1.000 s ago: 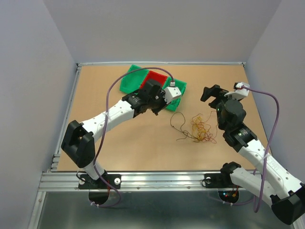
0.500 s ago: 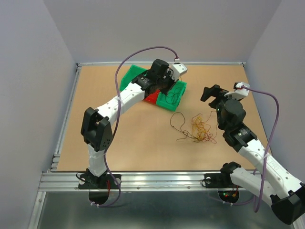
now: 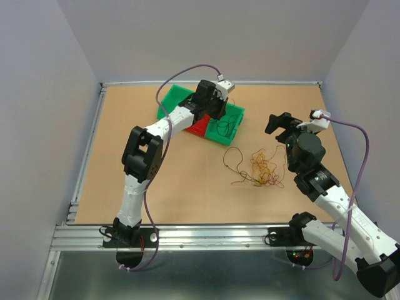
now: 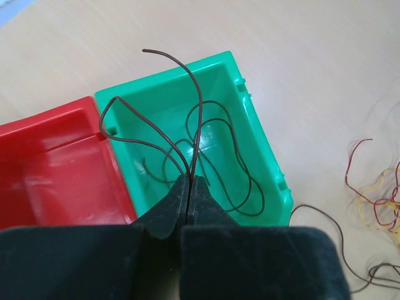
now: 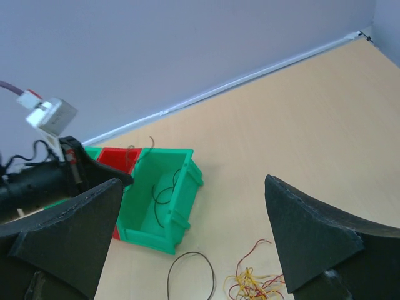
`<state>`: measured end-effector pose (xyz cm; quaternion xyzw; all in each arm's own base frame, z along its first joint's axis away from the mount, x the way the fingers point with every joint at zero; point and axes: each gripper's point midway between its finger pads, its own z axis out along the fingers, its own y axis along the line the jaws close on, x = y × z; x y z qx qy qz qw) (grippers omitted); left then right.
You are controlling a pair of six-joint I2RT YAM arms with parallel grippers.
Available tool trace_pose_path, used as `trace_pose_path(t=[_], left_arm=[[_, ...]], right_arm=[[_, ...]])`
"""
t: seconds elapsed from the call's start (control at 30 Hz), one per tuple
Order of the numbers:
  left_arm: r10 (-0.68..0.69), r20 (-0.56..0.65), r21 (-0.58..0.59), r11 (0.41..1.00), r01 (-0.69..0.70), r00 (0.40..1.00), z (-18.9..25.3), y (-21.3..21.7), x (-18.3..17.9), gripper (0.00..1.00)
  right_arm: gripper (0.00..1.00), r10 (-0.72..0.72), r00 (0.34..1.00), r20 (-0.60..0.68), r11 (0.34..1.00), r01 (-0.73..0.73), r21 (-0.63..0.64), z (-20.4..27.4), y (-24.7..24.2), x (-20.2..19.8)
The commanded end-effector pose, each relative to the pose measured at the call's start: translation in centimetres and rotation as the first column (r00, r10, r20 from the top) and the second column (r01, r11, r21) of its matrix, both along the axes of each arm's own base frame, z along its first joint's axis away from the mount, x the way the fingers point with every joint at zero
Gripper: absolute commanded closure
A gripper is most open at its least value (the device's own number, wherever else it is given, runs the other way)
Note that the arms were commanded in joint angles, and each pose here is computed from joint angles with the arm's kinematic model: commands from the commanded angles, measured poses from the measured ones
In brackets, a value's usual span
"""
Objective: Untangle the cables
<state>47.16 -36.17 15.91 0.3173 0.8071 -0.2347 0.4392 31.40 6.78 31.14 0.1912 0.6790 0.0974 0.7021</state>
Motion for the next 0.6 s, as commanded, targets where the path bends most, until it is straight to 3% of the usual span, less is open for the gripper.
trace_pose_path(t=[0.0,0.2,0.3,0.4,0.57], left_arm=[[-0.058,-0.075,-0.042,0.998,0.055,0.995,-4.3,-3.0,0.3,1.0],[-0.033,-0.128,0.039,0.999,0.038,0.991,-10.0,-2.4,0.8,1.0],[-0.037,-0.131,0.05,0.998,0.044,0.991,-9.8,-2.5,0.9,0.77],[-0.037,-0.086,0.034,0.999,0.04,0.996,-7.2,-2.3,0.9,0.62],[-0.041,-0.021,0.011,0.999,0.041,0.999,-3.3,-1.6,-0.2,0.47]], right_arm=[[0.0,-0.019,0.999,0.027,1.0,0.018,0.01,0.4,-0.2,0.1],[0.0,-0.008,1.0,0.028,1.0,0.007,0.017,0.5,0.0,0.1],[0.0,-0.006,1.0,0.022,1.0,0.006,0.013,0.3,0.2,0.3],[0.0,-0.006,1.0,0.018,1.0,0.006,0.009,0.2,0.2,0.4],[0.0,0.009,1.0,0.015,1.0,-0.009,-0.002,0.2,0.5,0.5]])
